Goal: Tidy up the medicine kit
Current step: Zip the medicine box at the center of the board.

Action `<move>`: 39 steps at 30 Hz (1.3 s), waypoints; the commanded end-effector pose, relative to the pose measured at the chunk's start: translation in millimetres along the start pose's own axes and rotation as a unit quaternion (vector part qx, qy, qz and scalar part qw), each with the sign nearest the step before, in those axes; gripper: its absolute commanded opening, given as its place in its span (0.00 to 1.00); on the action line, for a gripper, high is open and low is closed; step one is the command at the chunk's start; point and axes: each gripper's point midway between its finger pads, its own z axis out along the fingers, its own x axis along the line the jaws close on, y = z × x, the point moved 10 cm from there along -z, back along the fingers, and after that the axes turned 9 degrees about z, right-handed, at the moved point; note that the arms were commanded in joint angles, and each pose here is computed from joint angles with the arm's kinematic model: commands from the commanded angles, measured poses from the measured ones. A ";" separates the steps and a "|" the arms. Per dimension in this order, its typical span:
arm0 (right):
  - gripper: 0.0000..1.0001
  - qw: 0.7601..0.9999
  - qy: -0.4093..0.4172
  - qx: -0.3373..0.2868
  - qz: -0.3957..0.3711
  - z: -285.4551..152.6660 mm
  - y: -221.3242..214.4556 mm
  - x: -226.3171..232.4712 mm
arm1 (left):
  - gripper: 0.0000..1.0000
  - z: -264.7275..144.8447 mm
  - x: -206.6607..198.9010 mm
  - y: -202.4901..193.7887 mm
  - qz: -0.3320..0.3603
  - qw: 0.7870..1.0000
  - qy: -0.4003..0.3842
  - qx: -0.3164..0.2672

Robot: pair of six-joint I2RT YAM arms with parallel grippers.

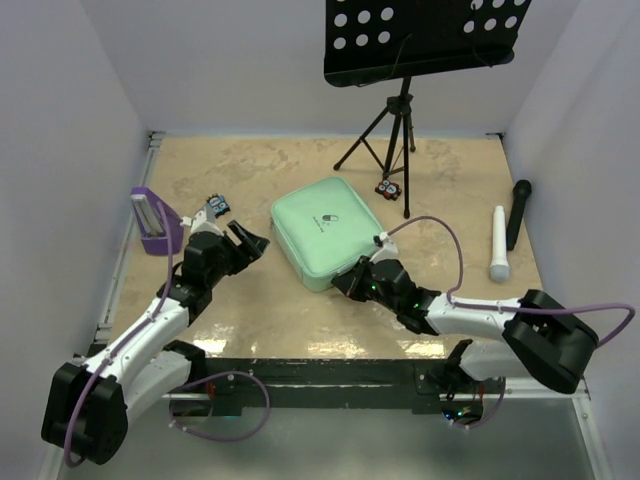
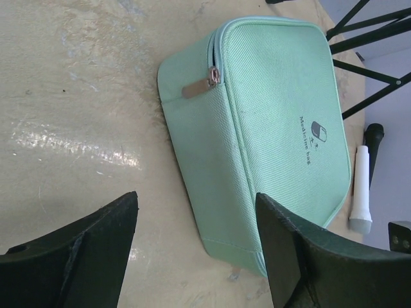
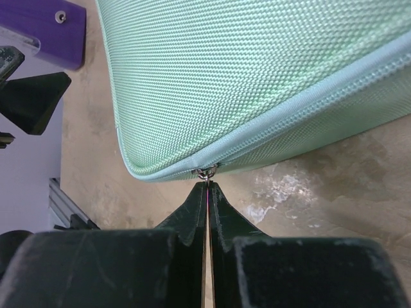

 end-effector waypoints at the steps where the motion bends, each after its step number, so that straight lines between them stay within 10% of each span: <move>1: 0.00 1.000 -0.010 0.017 -0.024 9.4 -10.8 7.2 | 0.78 -7.5 -3.6 7.5 0.008 1.000 0.004 -0.021; 32: 0.00 0.998 0.030 0.029 -0.036 -4.7 -26.2 17.0 | 0.74 6.8 -77.2 -10.1 0.110 0.982 -0.127 0.080; 39: 0.00 0.996 0.039 0.041 -0.071 -8.5 -26.1 16.3 | 0.70 -13.7 -70.7 -31.1 0.129 0.950 -0.272 0.083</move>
